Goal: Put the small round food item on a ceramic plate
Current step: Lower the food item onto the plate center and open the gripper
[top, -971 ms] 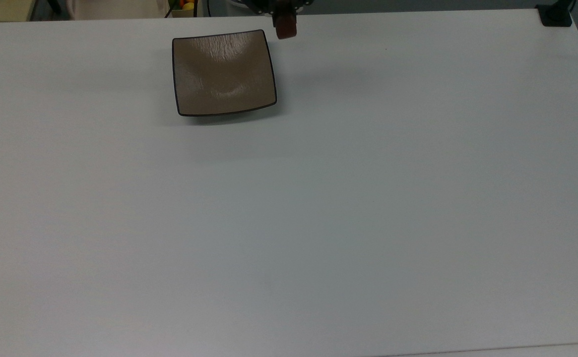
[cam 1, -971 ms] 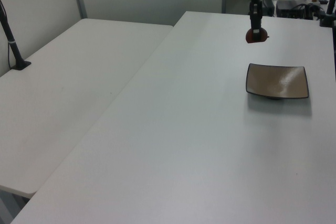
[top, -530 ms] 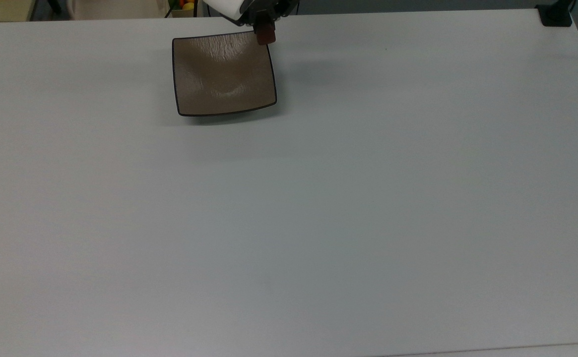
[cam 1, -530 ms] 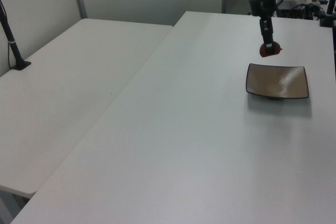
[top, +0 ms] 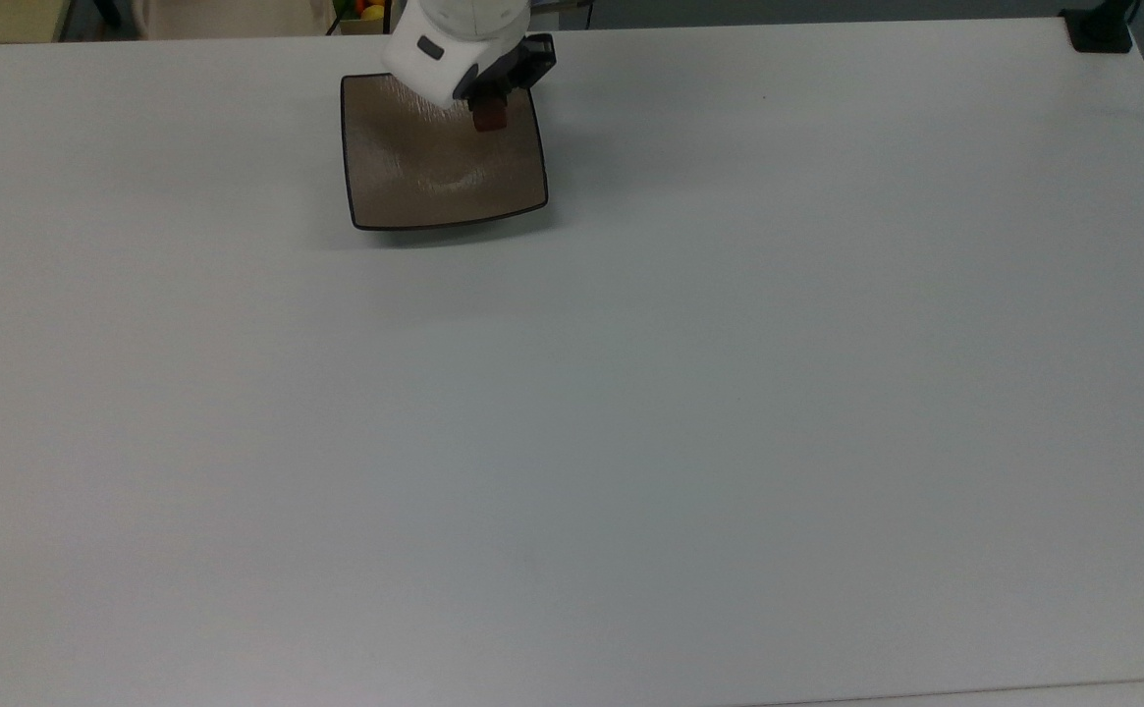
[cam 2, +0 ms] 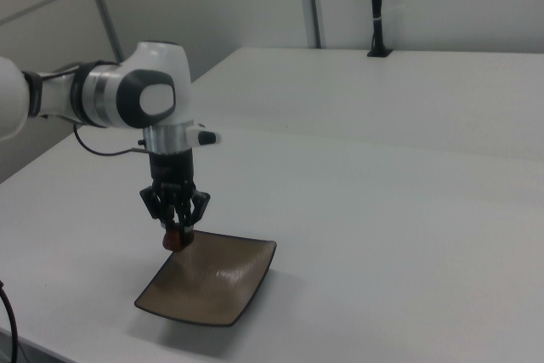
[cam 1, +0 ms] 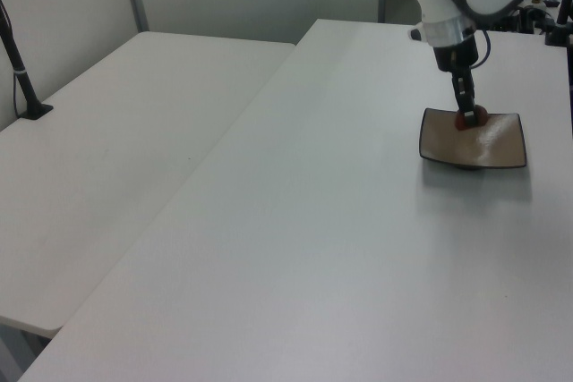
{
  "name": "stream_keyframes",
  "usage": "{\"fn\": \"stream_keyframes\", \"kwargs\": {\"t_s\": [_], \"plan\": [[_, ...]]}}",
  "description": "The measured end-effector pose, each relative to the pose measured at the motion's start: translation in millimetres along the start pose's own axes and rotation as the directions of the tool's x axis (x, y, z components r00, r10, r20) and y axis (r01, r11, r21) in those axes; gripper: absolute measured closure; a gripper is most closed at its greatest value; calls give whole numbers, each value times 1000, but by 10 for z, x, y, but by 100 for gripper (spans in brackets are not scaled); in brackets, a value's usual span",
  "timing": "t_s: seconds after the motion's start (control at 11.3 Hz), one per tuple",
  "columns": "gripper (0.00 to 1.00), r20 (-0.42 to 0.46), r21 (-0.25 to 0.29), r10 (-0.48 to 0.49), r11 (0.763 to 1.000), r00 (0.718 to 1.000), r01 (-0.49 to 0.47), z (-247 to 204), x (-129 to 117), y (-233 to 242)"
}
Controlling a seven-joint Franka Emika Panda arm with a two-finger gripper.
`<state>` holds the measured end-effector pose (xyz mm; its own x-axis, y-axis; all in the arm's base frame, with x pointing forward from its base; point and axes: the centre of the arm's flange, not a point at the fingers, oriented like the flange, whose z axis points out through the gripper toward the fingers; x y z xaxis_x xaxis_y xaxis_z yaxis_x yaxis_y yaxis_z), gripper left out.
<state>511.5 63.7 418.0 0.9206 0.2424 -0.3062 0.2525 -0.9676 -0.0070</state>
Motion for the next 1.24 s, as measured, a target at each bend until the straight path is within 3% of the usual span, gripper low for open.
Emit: {"fn": "stream_keyframes", "kwargs": {"t_s": [0.35, 0.71, 1.06, 1.24], "plan": [[71, -97, 2, 56, 998, 994, -56, 387, 38, 325], [71, -162, -2, 58, 998, 985, -59, 708, 47, 333], [68, -172, -2, 59, 998, 983, -60, 820, 22, 329], [44, -173, 1, 67, 998, 983, -68, 820, 11, 368]]}}
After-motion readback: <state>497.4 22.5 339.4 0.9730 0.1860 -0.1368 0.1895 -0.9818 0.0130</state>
